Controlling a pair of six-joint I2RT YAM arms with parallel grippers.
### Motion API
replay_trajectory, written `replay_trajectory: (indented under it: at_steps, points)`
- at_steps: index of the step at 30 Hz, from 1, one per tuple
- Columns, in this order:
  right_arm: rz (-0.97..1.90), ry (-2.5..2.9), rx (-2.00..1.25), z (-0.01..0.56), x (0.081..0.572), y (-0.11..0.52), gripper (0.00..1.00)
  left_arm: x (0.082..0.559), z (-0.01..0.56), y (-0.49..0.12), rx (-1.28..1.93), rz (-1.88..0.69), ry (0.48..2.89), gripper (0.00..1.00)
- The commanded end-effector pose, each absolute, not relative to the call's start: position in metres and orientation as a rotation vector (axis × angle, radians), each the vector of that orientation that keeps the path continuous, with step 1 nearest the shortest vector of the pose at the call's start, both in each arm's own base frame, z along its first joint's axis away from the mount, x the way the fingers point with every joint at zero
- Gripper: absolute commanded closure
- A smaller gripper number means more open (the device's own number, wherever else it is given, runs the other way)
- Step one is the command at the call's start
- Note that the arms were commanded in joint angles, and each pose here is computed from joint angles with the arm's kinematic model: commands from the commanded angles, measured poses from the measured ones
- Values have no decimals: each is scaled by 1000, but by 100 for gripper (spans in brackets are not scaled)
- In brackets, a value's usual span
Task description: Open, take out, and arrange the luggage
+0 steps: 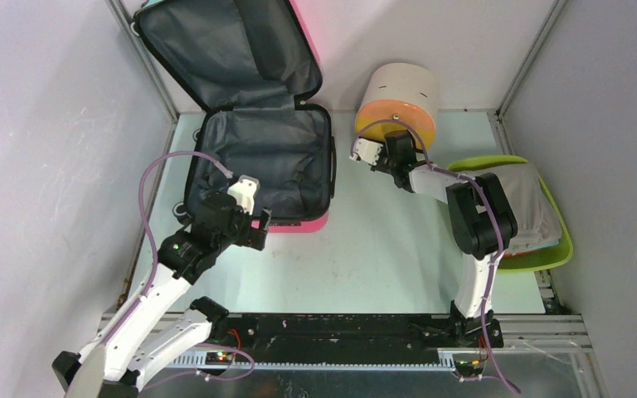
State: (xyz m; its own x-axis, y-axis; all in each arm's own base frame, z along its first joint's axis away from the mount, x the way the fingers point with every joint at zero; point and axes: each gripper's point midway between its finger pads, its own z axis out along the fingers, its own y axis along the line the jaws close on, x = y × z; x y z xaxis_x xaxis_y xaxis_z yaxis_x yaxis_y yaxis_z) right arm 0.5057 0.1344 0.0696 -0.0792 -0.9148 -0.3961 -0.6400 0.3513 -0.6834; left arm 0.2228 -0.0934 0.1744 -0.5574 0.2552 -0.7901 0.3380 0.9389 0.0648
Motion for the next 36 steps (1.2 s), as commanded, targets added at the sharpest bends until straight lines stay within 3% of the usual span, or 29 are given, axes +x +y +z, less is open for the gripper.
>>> replay_trajectory:
  at_steps: [1, 19, 26, 36]
  points:
    - [-526, 1676, -1255, 106, 541, 132, 80, 227, 182, -98, 434, -133, 2152, 0]
    - [-626, 1646, -1159, 123, 553, 122, 81, 227, 182, -98, 433, -130, 2155, 0]
    - [-480, 1691, -1097, 157, 502, 144, 80, 225, 189, -97, 418, -141, 2152, 0]
    - [-139, 1852, -643, 260, 375, 152, 76, 212, 254, -114, 370, -327, 2056, 0]
